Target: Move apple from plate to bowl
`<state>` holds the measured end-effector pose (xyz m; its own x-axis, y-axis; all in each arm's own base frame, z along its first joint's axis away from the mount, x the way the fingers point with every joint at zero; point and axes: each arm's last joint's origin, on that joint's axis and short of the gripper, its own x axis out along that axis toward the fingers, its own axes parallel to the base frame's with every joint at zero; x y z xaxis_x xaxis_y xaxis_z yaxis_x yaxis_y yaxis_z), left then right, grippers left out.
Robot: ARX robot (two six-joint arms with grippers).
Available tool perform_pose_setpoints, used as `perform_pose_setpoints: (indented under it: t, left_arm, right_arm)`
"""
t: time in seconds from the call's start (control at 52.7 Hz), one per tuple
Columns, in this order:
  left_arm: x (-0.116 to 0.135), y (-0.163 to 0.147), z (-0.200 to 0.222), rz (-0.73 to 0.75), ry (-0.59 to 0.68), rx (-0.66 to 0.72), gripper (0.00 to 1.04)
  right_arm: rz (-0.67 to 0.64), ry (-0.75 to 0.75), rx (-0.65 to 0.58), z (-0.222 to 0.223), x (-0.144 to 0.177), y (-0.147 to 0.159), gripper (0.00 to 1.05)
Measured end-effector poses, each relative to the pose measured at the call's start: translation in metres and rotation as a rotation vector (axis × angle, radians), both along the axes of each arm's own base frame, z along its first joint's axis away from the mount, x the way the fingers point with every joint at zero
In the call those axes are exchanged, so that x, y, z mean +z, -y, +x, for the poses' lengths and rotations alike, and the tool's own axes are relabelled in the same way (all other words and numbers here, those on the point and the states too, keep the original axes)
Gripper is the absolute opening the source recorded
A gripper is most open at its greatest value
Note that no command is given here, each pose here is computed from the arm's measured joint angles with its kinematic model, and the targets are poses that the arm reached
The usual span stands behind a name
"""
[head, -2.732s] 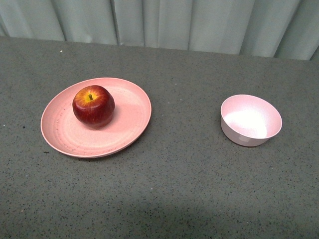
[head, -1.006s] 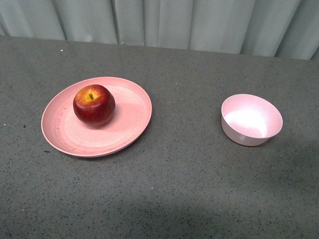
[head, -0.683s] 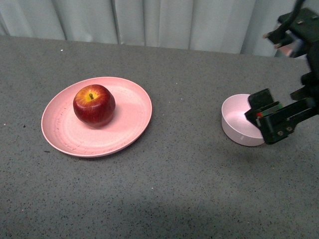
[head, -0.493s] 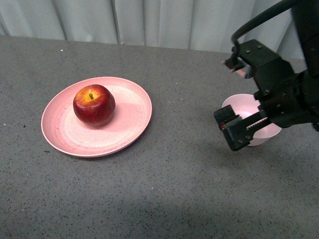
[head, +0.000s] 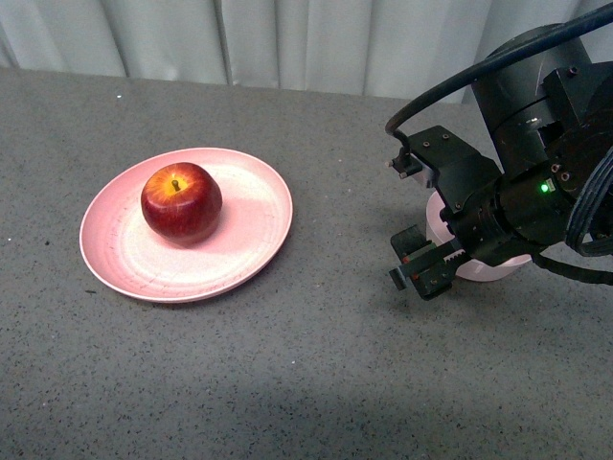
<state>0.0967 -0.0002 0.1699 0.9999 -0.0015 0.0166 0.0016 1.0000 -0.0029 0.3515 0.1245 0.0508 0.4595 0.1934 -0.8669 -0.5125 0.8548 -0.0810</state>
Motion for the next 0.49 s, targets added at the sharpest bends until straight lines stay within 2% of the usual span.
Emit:
perform_pose_setpoints:
  t: [0.19, 0.266, 0.455, 0.493]
  left_arm:
    - [0.0000, 0.0000, 0.0000, 0.000, 0.000, 0.000, 0.98]
    - [0.0000, 0.0000, 0.0000, 0.000, 0.000, 0.000, 0.98]
    - [0.0000, 0.0000, 0.0000, 0.000, 0.000, 0.000, 0.98]
    - [0.0000, 0.0000, 0.0000, 0.000, 0.000, 0.000, 0.98]
  right_arm:
    - [-0.001, -0.009, -0.008, 0.0011, -0.0025, 0.0024, 0.41]
    - [-0.002, -0.013, -0.014, 0.0018, -0.0037, 0.0045, 0.24]
    - [-0.004, -0.009, -0.014, 0.0037, -0.0034, 0.0070, 0.01]
    - [-0.005, -0.005, -0.014, 0.0047, -0.0027, 0.0071, 0.01]
